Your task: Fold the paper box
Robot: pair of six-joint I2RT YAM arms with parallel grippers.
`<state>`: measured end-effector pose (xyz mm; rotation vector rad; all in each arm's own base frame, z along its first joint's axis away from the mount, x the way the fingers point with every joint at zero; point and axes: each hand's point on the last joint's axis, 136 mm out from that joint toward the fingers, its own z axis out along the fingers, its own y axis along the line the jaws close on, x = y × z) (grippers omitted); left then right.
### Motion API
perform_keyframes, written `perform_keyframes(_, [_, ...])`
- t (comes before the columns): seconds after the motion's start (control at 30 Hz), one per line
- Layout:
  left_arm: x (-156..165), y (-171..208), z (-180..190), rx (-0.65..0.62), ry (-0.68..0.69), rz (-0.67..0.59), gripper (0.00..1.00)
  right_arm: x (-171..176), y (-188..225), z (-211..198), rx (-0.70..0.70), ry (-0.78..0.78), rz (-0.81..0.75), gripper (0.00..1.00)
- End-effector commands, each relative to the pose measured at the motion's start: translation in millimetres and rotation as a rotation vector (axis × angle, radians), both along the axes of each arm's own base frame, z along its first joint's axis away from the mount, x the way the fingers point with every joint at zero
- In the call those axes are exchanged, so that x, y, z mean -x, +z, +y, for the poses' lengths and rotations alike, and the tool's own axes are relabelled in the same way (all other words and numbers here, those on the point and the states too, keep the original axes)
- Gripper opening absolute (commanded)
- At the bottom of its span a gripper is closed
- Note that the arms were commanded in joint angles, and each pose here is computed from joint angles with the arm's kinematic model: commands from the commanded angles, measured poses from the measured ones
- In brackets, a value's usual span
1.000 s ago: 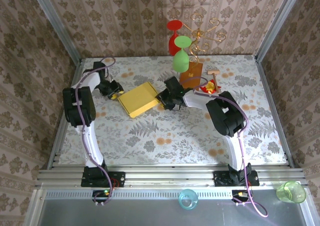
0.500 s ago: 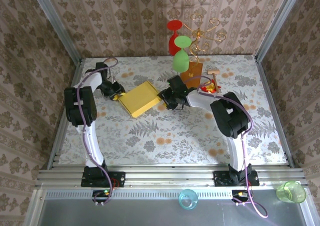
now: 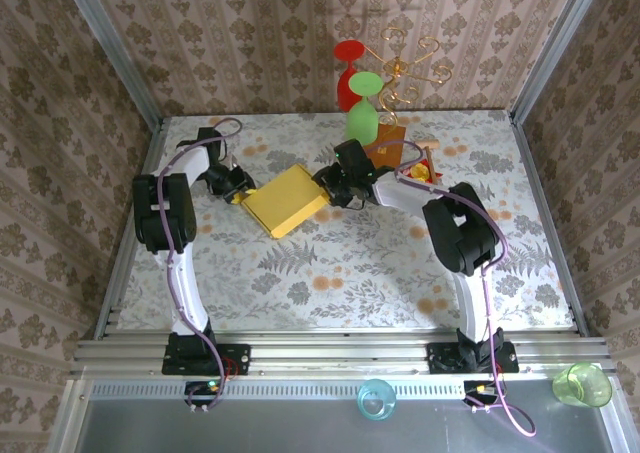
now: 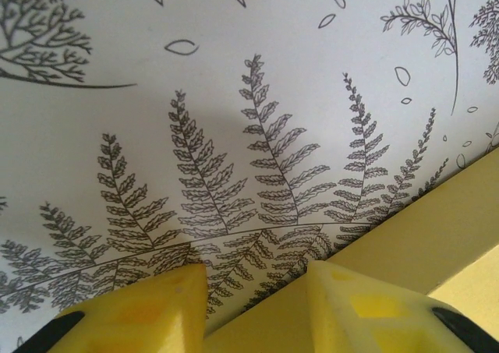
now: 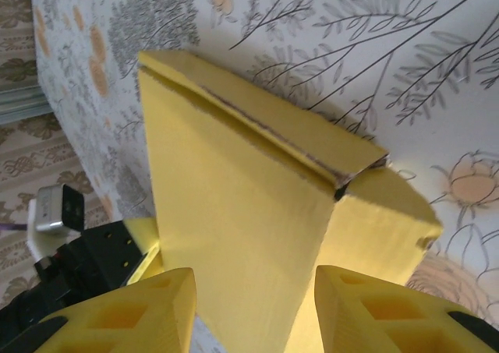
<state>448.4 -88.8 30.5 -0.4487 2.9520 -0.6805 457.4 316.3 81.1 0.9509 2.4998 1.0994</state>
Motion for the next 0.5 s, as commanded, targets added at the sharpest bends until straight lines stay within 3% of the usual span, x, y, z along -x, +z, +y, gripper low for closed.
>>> perform_keyframes(0.0, [7.8,10.6,-5.5,0.010,-0.025,-0.002,0.38,-1.3,-7.5,-5.5,0.042,0.008,0.013,0.44])
perform_keyframes(0.47, [5.3,12.0,-13.0,0.013,-0.042,-0.002,0.38,-0.2,-17.9,-15.6,0.063,0.000,0.016,0.44])
